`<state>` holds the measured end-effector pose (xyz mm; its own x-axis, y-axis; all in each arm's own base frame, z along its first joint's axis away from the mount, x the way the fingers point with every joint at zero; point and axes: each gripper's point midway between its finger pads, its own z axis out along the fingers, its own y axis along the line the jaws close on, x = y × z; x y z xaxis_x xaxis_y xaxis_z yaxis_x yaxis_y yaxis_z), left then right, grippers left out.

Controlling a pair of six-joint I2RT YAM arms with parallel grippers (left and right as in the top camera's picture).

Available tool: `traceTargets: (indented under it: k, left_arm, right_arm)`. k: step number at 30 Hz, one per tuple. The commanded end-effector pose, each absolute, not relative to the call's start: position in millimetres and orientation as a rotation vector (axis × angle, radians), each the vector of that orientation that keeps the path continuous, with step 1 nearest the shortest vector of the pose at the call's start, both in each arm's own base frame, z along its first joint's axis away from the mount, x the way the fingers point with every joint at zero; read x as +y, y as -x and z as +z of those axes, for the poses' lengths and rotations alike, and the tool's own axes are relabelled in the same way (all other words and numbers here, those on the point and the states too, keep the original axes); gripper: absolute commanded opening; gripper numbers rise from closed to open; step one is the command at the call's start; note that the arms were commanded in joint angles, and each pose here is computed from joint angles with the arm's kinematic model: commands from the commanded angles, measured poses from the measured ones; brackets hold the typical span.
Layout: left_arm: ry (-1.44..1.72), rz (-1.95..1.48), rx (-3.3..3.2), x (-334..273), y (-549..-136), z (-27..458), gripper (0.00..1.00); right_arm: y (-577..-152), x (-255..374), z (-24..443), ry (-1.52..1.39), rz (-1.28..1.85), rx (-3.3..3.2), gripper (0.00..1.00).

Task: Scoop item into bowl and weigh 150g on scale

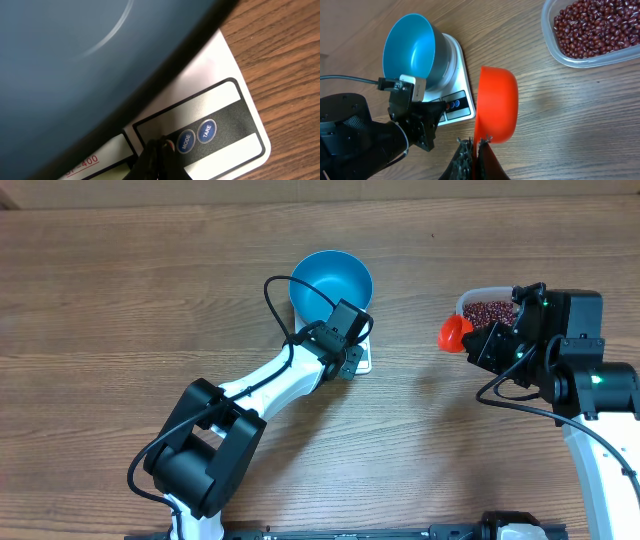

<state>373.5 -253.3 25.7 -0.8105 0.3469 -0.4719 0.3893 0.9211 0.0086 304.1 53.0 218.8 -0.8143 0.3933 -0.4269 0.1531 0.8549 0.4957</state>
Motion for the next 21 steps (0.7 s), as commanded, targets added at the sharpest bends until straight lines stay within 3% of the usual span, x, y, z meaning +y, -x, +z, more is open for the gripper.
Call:
traceTargets:
  k: [1,21]
  left_arm:
    - [-0.516,-0.105,2.628,-252.5,-369.2,13.5,0.05]
    - [-0.547,-0.131,2.656,-255.4,-363.7,3.8,0.04]
  right_arm:
    - [-309.4,50.3,230.7,-0.393,0.599,2.465,0.04]
    - [-307.5,50.3,229.2,-0.397,0.597,2.475,0.04]
